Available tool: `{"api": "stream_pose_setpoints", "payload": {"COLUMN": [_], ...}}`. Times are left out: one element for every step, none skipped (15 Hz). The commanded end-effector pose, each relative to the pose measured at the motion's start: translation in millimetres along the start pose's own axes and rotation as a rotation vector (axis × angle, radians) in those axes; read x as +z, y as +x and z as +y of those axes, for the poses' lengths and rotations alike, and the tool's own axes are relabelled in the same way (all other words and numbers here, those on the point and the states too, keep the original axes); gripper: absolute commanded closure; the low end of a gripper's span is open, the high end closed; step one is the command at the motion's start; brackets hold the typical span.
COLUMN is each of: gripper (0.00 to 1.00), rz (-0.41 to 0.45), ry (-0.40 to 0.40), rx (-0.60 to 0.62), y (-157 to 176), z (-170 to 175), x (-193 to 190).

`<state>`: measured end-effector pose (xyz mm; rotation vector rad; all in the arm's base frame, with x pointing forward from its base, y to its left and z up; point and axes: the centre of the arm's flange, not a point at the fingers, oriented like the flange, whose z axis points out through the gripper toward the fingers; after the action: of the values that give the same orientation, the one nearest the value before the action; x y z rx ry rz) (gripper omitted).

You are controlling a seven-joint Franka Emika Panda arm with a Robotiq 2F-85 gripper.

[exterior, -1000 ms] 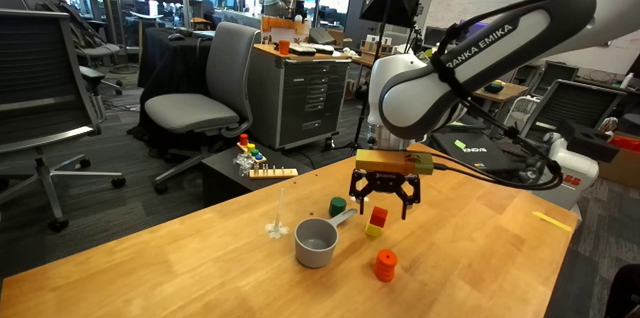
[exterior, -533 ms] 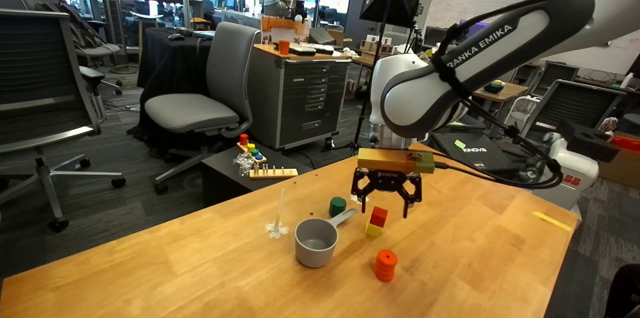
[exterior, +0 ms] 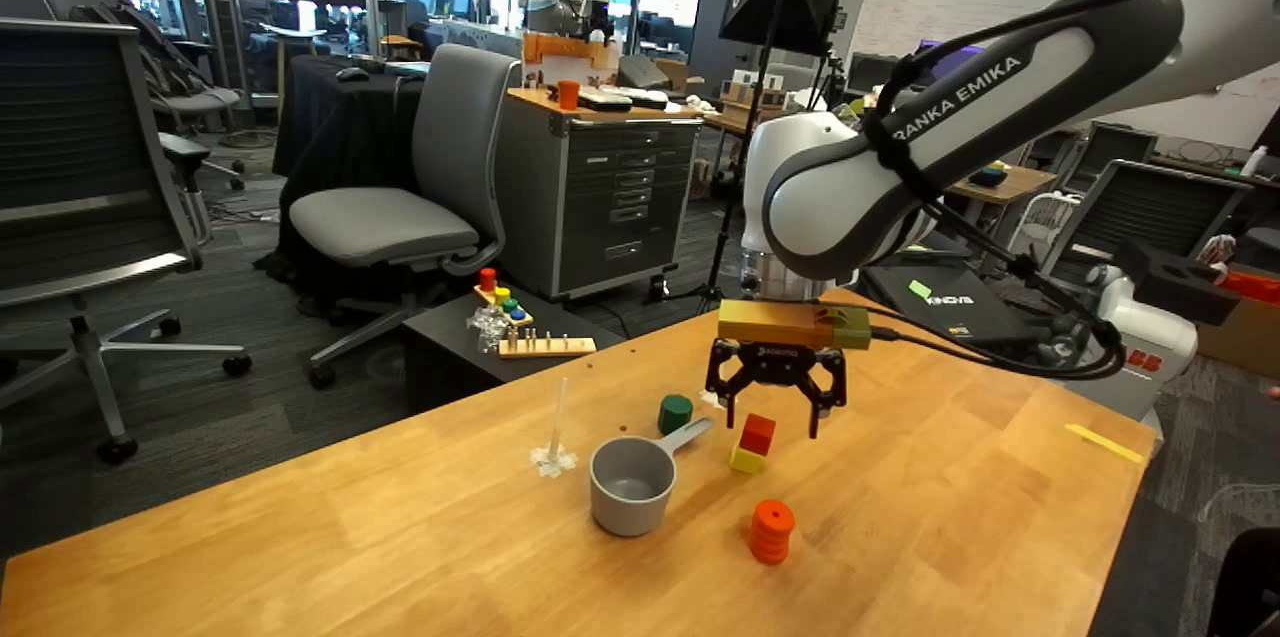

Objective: Put the orange block on the yellow block then put both blocks in the gray pot, then put the green block in the gray pot

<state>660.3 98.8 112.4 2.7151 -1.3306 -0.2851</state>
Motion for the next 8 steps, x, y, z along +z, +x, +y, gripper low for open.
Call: {"api": "stream_pose_setpoints", "payload": {"gripper": [0.00,0.00,0.00,0.00,0.00,0.00,0.00,0.00], "rz": [0.005,0.002,0.001,-0.004,-0.008,-0.009,-0.010,-0.012], "ry": [-0.006,-0.007,-0.010,-0.012,-0.013,-0.014,-0.020,-0.021], "rx": [0.001,-0.009,-0.011,-0.020,-0.026,-0.034,-0.047,-0.052], "y": [1,1,0,-1,-2,-3,-4,-5], "z": [-1,-1,-2,-3,-4,-5,-6,-7], "x": [-1,3,9,15,20,24,28,31]}}
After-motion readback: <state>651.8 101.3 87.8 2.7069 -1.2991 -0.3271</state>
